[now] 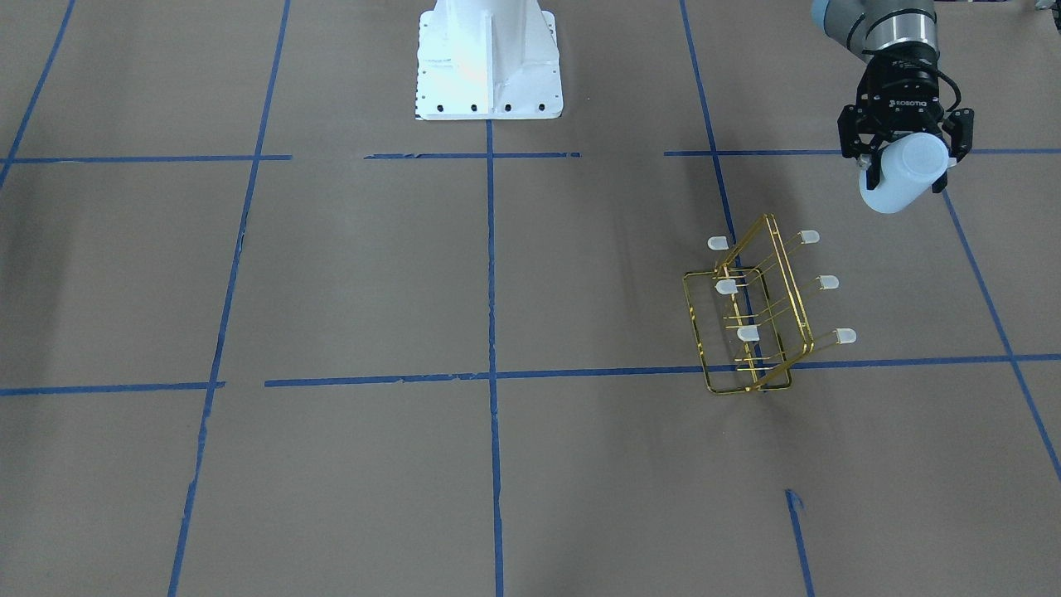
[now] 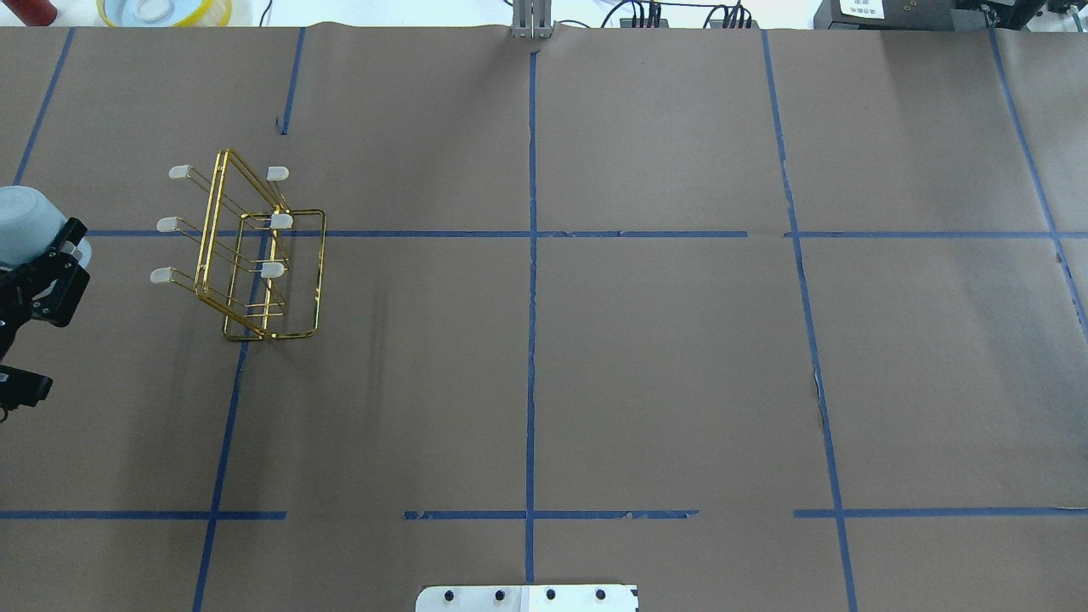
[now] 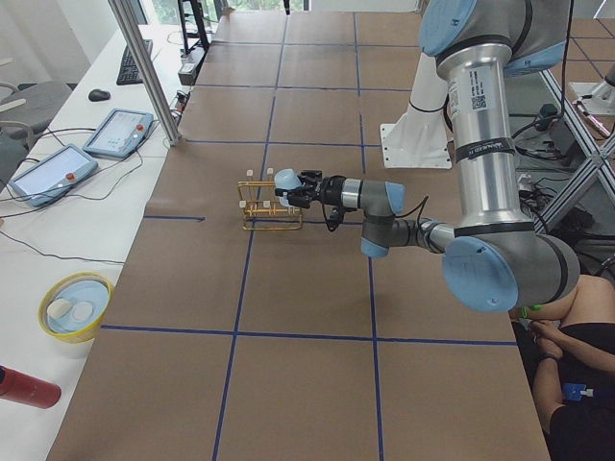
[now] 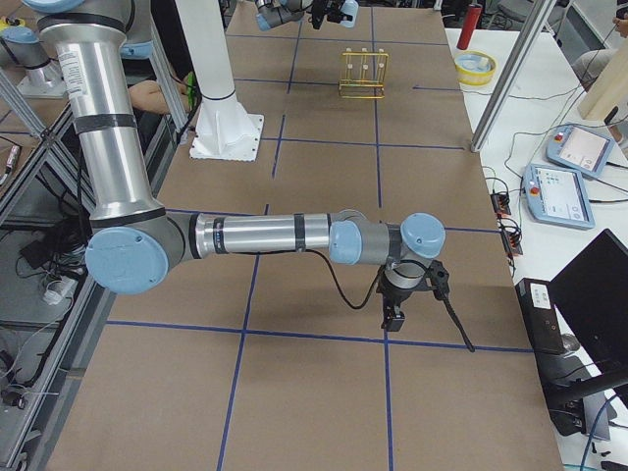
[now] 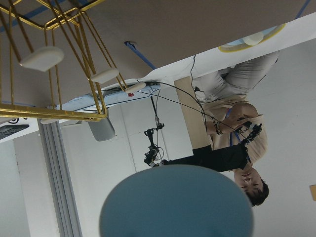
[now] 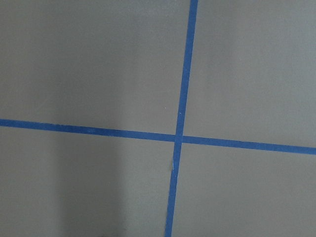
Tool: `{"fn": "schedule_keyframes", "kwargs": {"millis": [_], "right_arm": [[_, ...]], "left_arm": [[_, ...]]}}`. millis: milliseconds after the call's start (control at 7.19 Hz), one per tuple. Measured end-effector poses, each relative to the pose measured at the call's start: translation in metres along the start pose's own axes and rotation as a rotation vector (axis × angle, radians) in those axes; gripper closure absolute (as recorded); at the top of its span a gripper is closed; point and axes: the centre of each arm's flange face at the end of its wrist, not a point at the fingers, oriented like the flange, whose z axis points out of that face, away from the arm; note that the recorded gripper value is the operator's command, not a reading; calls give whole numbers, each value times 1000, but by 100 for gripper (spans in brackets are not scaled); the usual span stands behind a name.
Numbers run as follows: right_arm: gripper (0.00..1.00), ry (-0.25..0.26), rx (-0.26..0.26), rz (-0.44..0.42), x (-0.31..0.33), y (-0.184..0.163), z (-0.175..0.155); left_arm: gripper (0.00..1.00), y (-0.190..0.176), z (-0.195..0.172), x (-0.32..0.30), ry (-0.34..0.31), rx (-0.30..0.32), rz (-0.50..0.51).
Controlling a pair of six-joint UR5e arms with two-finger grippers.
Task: Hang cup on cup holder
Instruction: 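Carry the tilted cup toward the gold rack's hooks with the left gripper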
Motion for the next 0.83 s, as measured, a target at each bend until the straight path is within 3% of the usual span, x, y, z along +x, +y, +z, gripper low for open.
{"fn": "schedule_keyframes", "kwargs": {"millis": [278,834], "right_arm": [[0,0,1,0,0,0,0],[0,0,0,-1,0,0,0]], "left_arm": [[100,-21,5,-23,58,-30,-69],[100,-30,20,-57,90,-69,-140]]}}
